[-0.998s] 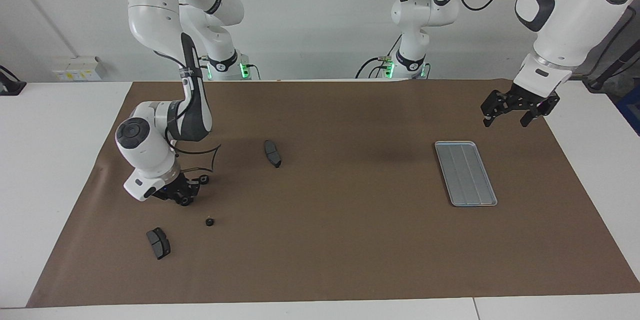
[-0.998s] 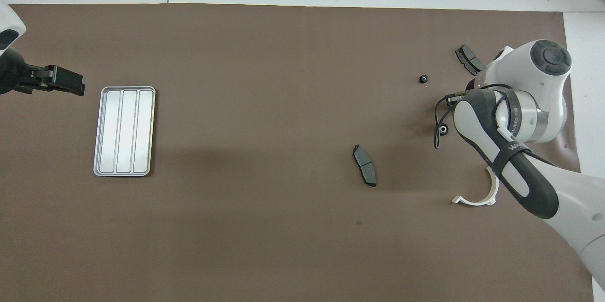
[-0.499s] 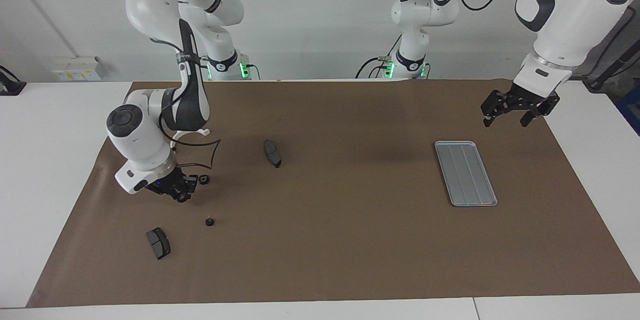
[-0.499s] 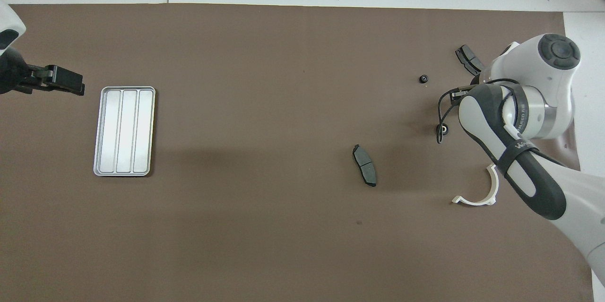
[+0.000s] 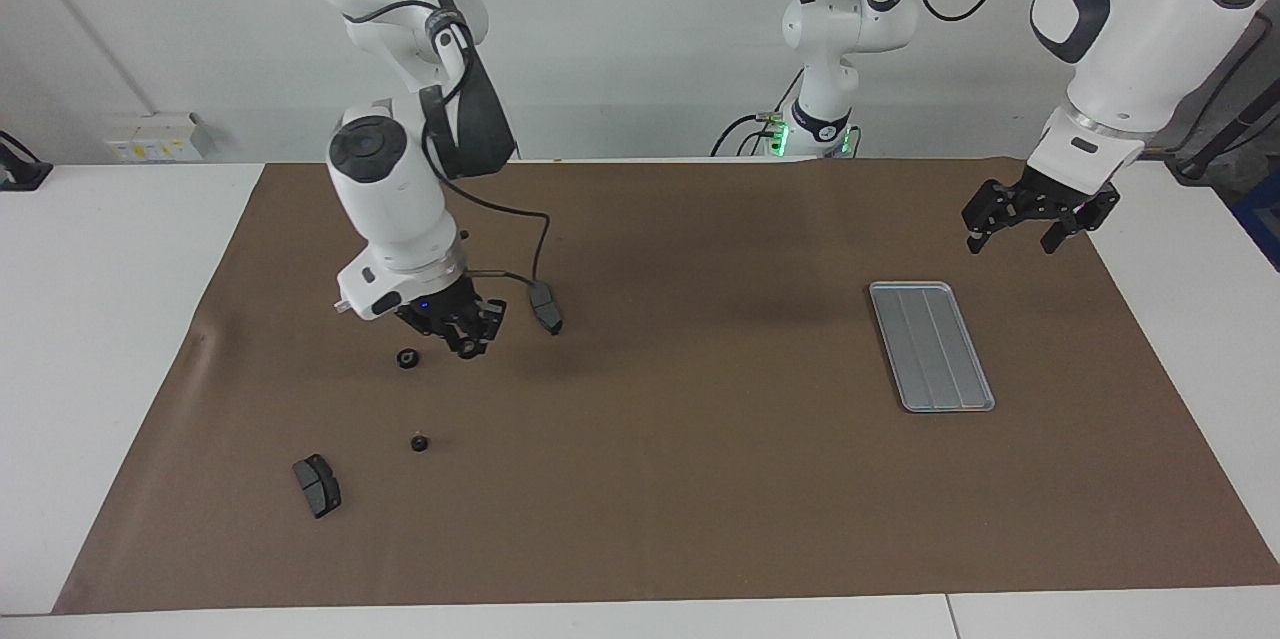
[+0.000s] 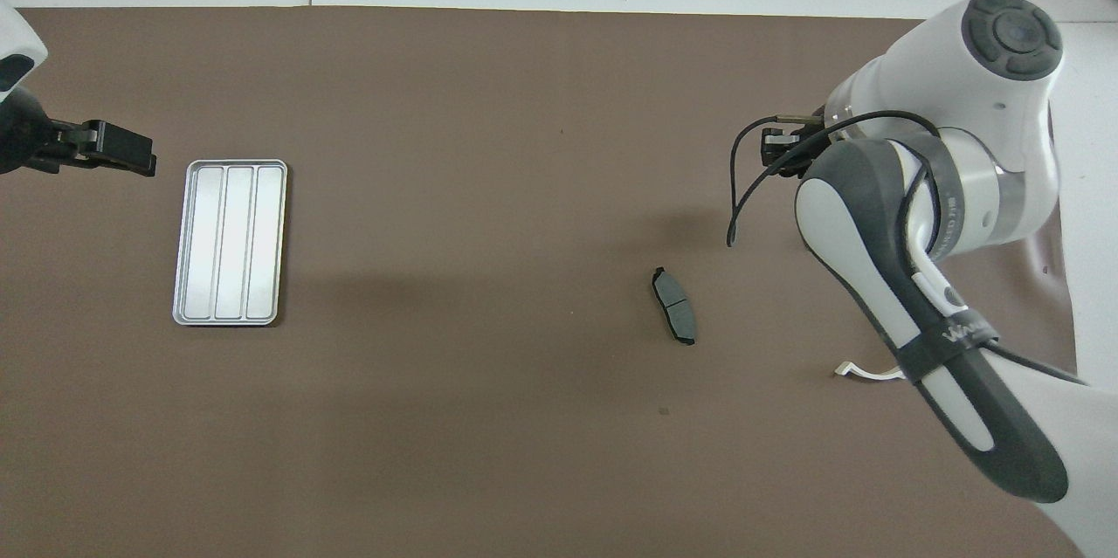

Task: Pick bearing gear from pile to tray
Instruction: 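Carry the bearing to mid-table and release it with the right gripper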

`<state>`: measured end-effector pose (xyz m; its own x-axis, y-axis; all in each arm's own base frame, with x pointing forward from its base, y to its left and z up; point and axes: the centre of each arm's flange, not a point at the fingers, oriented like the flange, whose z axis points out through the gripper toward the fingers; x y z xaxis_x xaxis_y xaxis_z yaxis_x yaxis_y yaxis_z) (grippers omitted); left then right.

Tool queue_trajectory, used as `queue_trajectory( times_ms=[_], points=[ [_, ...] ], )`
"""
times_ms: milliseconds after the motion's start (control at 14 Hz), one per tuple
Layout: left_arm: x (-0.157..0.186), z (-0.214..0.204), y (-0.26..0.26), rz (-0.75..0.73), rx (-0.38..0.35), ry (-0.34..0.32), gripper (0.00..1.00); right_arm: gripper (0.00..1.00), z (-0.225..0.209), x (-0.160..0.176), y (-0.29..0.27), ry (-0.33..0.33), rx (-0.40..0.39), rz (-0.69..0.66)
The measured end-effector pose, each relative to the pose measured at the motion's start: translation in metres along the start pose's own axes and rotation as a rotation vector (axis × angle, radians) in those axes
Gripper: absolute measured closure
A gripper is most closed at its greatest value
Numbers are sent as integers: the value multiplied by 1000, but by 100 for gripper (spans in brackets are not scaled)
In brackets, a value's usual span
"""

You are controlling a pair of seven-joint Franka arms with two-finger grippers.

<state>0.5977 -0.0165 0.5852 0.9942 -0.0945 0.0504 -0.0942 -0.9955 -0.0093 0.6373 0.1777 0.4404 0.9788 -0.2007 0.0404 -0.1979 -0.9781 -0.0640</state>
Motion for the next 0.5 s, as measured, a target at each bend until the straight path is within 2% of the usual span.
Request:
queue_trajectory(
  times_ms=[285, 499],
  points=[
    [0, 0, 0, 0, 0, 0, 0, 65, 18, -47, -100, 41, 58, 109],
    [0, 0, 0, 0, 0, 0, 0, 65, 50, -88, -161, 27, 76, 137]
  ],
)
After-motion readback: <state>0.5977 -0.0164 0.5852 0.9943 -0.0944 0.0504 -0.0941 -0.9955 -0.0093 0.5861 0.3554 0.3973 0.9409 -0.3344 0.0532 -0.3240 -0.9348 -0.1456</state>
